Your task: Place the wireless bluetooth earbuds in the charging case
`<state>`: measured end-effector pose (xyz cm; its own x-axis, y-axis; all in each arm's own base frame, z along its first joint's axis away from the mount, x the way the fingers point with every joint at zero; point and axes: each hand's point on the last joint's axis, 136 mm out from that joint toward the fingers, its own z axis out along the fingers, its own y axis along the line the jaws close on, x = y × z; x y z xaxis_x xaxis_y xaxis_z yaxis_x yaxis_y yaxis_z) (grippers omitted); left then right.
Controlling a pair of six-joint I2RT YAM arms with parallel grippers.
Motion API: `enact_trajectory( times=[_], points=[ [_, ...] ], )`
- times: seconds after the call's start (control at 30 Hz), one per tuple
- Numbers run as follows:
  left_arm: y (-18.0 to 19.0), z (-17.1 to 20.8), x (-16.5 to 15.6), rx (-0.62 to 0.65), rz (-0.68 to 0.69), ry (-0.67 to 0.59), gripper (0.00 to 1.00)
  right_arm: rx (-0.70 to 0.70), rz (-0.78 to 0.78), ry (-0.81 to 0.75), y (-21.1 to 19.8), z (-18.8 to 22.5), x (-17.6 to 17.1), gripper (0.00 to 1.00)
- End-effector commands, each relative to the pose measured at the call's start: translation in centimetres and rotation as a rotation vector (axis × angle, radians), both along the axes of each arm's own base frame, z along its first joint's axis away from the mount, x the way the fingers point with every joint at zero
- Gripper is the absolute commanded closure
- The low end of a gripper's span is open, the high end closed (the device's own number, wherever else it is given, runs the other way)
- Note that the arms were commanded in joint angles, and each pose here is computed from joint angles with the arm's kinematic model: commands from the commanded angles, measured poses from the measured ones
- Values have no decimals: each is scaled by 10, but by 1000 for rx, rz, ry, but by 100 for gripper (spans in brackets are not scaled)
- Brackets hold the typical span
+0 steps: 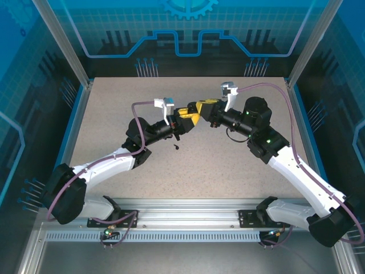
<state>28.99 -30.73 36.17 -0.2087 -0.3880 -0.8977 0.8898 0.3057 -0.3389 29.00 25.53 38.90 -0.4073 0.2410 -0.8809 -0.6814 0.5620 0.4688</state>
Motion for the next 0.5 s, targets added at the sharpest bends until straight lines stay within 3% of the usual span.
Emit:
enact_trajectory(
  times=[0.0,0.47],
  points=[
    [8,34,-14,-94,-9,-98,95,-40,47,21,5,-6,-12,82],
    [7,32,-13,-85,-10,-92,95,-64,60,16,3,-6,-18,72]
  ],
)
